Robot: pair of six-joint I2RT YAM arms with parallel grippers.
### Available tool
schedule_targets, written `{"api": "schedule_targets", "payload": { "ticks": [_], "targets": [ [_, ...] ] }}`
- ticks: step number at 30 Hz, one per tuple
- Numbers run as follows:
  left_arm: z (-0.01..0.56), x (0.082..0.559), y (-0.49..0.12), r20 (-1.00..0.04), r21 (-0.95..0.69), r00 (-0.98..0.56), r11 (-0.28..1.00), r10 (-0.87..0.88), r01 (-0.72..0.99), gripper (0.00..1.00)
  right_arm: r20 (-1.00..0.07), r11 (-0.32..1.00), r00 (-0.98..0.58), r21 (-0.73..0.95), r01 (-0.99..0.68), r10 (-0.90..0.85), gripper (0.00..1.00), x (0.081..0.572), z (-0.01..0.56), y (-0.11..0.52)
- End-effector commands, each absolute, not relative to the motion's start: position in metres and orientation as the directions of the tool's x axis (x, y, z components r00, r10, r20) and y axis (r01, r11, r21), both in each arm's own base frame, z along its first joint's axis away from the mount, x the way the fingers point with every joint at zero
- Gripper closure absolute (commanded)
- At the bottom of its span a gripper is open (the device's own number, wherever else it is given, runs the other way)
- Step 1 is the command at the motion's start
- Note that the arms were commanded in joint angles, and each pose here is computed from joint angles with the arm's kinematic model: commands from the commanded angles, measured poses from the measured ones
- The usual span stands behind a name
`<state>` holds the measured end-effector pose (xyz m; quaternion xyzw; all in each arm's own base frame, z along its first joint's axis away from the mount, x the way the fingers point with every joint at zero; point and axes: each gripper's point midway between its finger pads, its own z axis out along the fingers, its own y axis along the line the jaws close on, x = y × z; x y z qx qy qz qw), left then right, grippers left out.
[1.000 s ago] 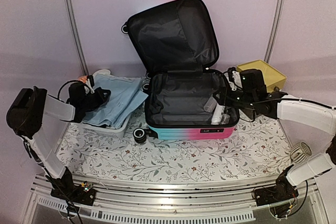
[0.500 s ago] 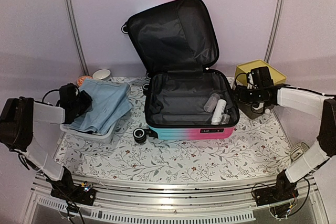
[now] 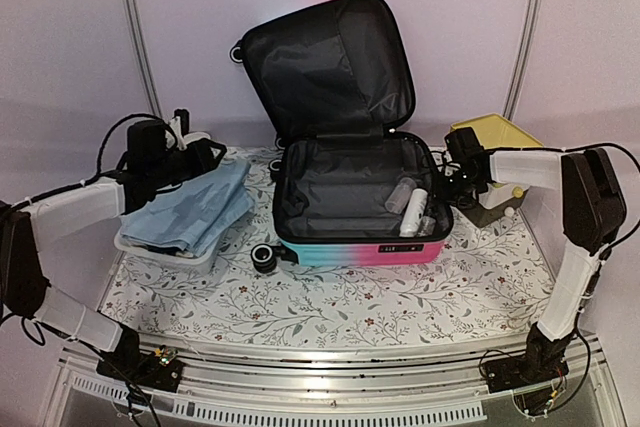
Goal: Open, take out, and arrange the luggage
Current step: Move the opened luggage to the center of the board.
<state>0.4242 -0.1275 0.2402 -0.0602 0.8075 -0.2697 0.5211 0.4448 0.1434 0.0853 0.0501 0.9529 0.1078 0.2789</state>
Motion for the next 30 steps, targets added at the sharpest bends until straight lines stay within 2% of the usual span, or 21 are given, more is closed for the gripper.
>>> {"api": "schedule_targets", "payload": {
  "ticks": [1,9,15,19,24,27,30],
  "targets": [
    [0.216,0.410,-0.167,-0.800,-0.452,-0.542,0.853,-0.258,0.261,0.44,-0.564,0.919,-0.822,0.362,-0.157,0.081,0.54,0.458,0.100,0.237],
    [0.194,0.404,-0.200,-0.791,-0.414,-0.585,0.860,-0.179,0.298,0.45,-0.561,0.914,-0.826,0.360,-0.187,0.052,0.55,0.468,0.094,0.266],
    [0.206,0.399,-0.223,-0.818,-0.357,-0.569,0.855,-0.091,0.377,0.44,-0.620,0.930,-0.783,0.312,-0.196,0.043,0.41,0.461,0.128,0.251],
    [0.205,0.396,-0.228,-0.833,-0.316,-0.551,0.862,-0.051,0.397,0.43,-0.689,0.933,-0.724,0.275,-0.234,0.022,0.37,0.447,0.164,0.237],
    [0.213,0.388,-0.233,-0.857,-0.293,-0.514,0.859,-0.041,0.420,0.42,-0.764,0.939,-0.643,0.253,-0.232,0.047,0.37,0.425,0.212,0.208],
    [0.223,0.379,-0.240,-0.876,-0.279,-0.481,0.848,-0.033,0.451,0.42,-0.780,0.910,-0.612,0.338,-0.241,0.127,0.37,0.413,0.247,0.177],
    [0.226,0.374,-0.248,-0.887,-0.273,-0.462,0.834,-0.025,0.479,0.42,-0.804,0.924,-0.553,0.353,-0.147,0.219,0.37,0.402,0.279,0.126]
  ]
}}
